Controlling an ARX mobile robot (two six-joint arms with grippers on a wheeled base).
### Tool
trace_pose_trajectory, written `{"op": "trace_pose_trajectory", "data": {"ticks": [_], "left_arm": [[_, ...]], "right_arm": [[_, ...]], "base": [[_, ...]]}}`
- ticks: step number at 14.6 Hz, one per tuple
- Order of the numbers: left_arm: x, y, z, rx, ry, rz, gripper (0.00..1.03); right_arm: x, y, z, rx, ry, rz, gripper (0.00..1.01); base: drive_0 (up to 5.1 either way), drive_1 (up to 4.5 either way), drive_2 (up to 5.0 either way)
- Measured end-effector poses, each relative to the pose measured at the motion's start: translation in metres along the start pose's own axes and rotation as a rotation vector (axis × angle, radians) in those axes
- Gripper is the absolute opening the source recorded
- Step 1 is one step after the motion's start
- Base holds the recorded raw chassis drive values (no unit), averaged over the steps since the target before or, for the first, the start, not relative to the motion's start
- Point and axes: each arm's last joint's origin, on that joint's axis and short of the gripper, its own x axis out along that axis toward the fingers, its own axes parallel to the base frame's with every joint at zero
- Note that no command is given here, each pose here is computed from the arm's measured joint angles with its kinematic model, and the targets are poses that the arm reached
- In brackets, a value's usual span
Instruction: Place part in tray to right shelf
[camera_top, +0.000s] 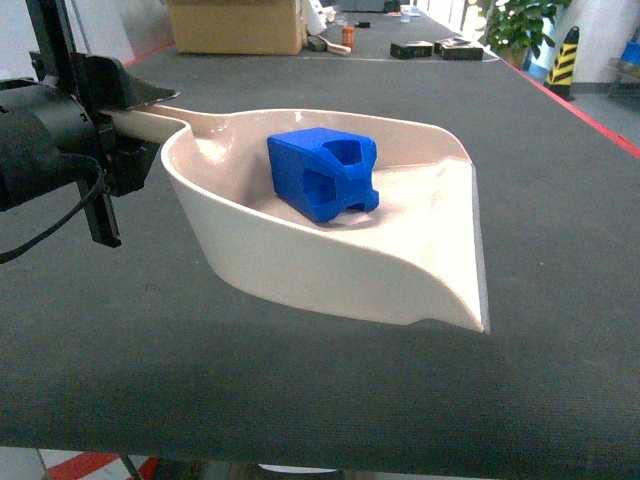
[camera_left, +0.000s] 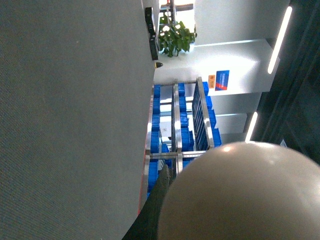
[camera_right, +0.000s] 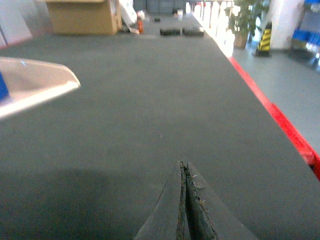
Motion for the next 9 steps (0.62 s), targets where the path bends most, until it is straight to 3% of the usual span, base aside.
{"op": "trace_pose_trajectory", "data": {"ticks": [3, 4, 6, 9], "left_arm": [[0.0, 0.0001, 0.0, -0.001, -0.001, 0.001, 0.12], [0.0, 0.0, 0.0, 0.0, 0.0, 0.0, 0.12], [0.0, 0.0, 0.0, 0.0, 0.0, 0.0, 0.12], [-0.0003, 0.0001, 0.0017, 0.0, -0.01, 0.0, 0.12]], "right_arm": [[-0.007, 0.0, 0.0, 0.0, -0.021, 0.0, 0.02], [-0.007, 0.0, 0.0, -0.001, -0.02, 0.0, 0.09], [-0.007, 0.0, 0.0, 0.0, -0.02, 0.0, 0.4], [-0.007, 0.0, -0.0001, 0.0, -0.019, 0.001, 0.8]], "base": [[0.0, 0.0, 0.0], [0.0, 0.0, 0.0], [1.7, -1.36, -0.3], [4.8, -3.69, -0.9]]}}
